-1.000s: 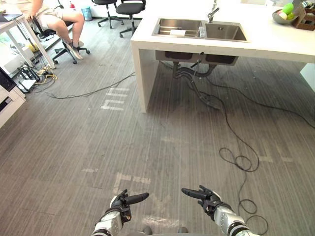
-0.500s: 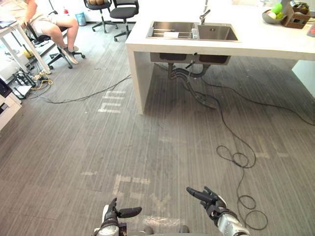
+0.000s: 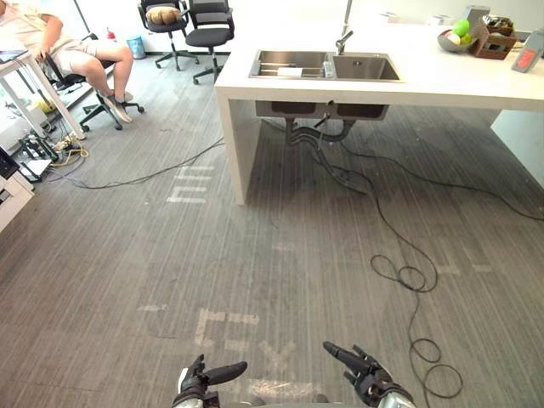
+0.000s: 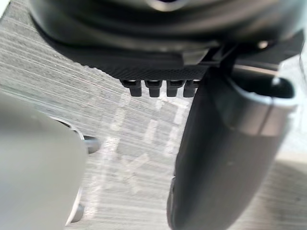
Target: Walk over to the sink, pick up the cup, carry it to the dishwasher, place the cup inside the dishwasher, then close the dishwasher door
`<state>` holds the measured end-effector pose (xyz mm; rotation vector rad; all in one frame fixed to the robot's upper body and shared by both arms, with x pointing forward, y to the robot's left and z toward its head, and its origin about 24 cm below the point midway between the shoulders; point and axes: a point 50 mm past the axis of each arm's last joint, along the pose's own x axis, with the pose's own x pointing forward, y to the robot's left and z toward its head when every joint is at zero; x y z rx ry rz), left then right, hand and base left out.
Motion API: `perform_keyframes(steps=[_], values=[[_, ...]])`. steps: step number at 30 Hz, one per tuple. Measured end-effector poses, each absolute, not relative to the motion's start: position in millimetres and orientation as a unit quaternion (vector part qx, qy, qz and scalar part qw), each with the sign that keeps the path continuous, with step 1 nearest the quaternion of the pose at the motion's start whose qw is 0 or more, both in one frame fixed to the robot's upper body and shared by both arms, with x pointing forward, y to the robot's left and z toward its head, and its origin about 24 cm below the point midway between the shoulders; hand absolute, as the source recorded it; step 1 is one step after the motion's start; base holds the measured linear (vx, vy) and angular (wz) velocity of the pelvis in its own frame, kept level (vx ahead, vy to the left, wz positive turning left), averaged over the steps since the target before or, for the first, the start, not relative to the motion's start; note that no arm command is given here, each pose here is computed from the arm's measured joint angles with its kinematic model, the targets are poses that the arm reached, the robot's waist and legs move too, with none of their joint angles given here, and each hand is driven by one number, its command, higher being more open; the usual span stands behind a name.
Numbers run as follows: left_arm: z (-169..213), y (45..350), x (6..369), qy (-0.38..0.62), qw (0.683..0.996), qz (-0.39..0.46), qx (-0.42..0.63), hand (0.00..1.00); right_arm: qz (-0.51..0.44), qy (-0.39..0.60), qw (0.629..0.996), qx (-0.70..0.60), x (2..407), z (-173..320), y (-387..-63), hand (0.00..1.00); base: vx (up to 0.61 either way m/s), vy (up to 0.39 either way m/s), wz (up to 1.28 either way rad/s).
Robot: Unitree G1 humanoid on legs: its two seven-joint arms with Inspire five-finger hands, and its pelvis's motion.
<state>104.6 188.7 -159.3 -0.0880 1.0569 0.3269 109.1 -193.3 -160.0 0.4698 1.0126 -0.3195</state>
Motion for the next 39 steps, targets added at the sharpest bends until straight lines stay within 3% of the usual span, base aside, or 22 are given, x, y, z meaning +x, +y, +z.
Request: perform_keyframes(steps=[9,16,30,39], values=[[-154.9,190.0,115.1,0.48,0.862,0.15,-0.067,1.0,-0.129,0.439,0.857,0.238,132.8,-152.1,-180.9,1.0,-0.06,0.028,0.07],[-133.5,180.7,161.8,0.403,0.893,0.153,-0.128,1.0,-0.104,0.383,0.882,0.254,156.9,-137.8,-184.0,1.0,0.06,-0.041,0.28],[-135.5,171.2,160.3,0.405,0.889,0.159,-0.145,1.0,-0.163,0.419,0.851,0.272,127.8,-148.5,-209.2,1.0,0.47,-0.23,0.27],[-99.4,173.5,188.9,0.276,0.932,0.177,-0.155,1.0,-0.18,0.406,0.847,0.293,127.5,-146.0,-213.2,1.0,0.57,0.027,-0.41]])
